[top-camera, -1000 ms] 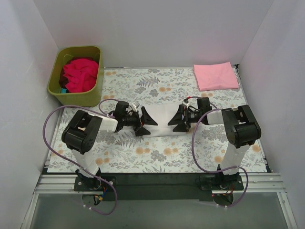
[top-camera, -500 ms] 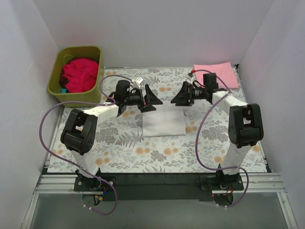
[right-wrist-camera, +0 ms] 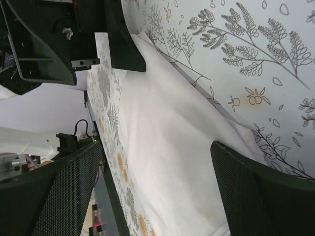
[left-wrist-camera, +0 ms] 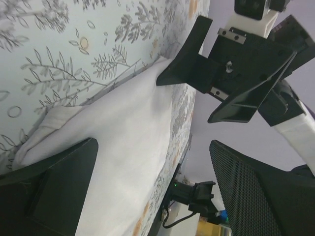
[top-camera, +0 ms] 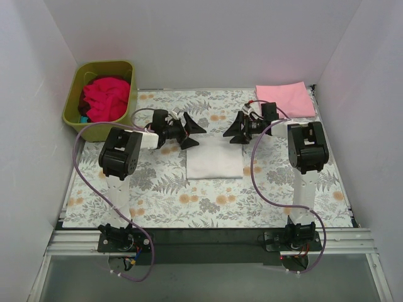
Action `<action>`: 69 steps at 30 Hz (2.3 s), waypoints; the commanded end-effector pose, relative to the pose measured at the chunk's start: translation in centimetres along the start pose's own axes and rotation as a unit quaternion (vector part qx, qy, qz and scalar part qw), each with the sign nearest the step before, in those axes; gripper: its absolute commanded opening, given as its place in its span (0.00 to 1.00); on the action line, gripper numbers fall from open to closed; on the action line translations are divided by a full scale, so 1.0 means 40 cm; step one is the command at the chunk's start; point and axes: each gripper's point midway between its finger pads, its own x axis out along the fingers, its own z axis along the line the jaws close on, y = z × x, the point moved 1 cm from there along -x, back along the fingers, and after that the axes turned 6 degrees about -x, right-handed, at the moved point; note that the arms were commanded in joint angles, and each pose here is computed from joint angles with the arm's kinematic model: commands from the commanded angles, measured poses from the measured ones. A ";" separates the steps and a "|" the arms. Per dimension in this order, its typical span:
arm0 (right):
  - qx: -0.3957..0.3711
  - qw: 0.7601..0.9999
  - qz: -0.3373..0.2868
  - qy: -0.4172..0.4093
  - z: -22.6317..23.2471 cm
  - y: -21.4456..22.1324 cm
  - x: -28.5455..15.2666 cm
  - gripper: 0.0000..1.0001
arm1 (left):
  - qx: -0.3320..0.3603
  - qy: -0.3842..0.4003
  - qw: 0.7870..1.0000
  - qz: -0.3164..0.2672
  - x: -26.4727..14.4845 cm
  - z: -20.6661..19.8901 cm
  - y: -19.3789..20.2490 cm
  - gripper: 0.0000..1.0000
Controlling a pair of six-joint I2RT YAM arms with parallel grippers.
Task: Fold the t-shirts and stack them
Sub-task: Fold the tshirt, then neatly place the folded tshirt to the corner
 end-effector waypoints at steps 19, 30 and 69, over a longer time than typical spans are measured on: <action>-0.239 0.960 -0.124 0.083 0.318 -0.233 -0.297 0.98 | 0.433 -0.064 0.894 -0.099 -0.215 -0.342 -0.076 0.98; -0.179 0.961 -0.099 0.184 0.237 -0.076 -0.403 0.98 | 0.720 -0.124 0.681 0.047 -0.058 -0.250 0.272 0.98; 0.030 0.989 -0.064 0.133 0.061 0.157 -0.384 0.98 | 0.811 -0.015 0.563 0.158 0.233 -0.060 0.522 0.37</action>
